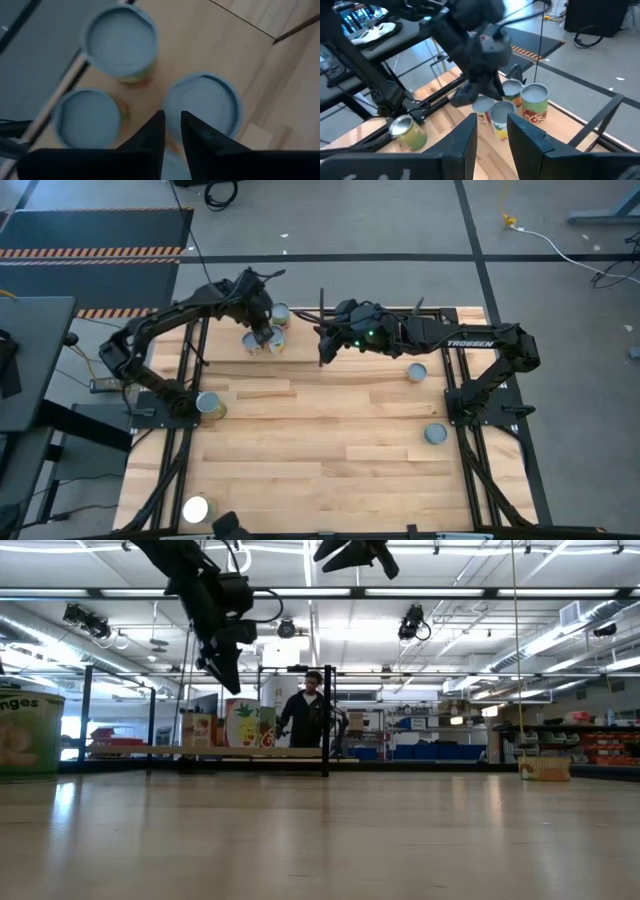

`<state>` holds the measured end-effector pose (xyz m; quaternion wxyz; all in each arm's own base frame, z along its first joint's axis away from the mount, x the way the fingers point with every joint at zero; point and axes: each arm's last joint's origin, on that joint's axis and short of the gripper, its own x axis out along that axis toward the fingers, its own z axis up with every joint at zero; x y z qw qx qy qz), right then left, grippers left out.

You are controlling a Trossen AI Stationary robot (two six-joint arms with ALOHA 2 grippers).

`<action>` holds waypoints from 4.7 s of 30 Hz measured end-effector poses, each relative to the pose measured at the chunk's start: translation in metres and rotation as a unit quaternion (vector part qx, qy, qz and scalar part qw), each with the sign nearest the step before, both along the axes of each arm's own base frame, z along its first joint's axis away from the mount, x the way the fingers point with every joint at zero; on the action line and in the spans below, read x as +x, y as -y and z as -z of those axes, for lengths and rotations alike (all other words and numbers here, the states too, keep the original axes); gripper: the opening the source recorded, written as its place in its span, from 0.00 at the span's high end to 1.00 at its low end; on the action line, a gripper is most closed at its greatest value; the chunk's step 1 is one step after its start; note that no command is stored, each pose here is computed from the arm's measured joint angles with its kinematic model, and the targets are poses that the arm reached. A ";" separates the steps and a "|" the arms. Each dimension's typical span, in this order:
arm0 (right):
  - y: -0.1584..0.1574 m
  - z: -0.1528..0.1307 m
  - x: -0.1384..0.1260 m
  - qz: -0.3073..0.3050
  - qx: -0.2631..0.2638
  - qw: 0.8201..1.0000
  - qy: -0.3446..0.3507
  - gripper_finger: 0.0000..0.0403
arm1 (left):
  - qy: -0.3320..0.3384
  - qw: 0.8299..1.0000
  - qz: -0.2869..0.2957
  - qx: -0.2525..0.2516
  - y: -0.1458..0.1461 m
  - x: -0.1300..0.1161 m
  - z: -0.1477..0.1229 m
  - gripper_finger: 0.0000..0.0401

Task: Pick and place cans onto a shelf
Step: Adjust the canned mixed fruits on the shelf, then adjust the canned diced tomatoes on the shelf, then adjust the canned mixed fruits on the shelf

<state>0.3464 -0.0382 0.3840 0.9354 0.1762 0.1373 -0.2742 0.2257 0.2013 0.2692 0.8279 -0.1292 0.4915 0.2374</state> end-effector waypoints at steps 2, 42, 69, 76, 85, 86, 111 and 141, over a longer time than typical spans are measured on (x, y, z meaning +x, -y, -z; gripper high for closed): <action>-0.002 0.000 0.000 -0.008 0.002 1.000 0.000 0.72 | -0.007 1.000 0.001 -0.011 0.002 0.005 0.005 0.84; -0.028 0.001 0.002 -0.058 0.012 0.998 0.001 0.72 | -0.021 0.999 -0.037 -0.006 0.023 0.009 -0.003 0.85; -0.019 0.001 0.002 -0.061 0.007 0.998 -0.007 0.72 | -0.103 0.985 -0.127 -0.057 0.018 -0.028 0.039 0.99; -0.018 0.001 0.002 -0.062 0.005 0.998 -0.008 0.72 | -0.100 0.985 -0.126 -0.057 0.014 -0.024 0.045 1.00; -0.019 0.001 0.002 -0.061 0.008 0.998 -0.006 0.72 | -0.106 0.985 -0.121 -0.061 0.016 -0.023 0.045 1.00; -0.019 0.001 0.002 -0.061 0.008 0.998 -0.006 0.72 | -0.110 0.985 -0.120 -0.064 0.017 -0.024 0.045 1.00; -0.024 0.001 0.002 -0.070 0.007 0.998 -0.007 0.72 | -0.094 0.989 -0.106 -0.034 0.017 -0.016 0.044 0.99; -0.027 0.001 0.002 -0.088 0.004 0.996 -0.011 0.72 | -0.041 0.994 -0.093 -0.043 0.019 -0.014 -0.003 0.99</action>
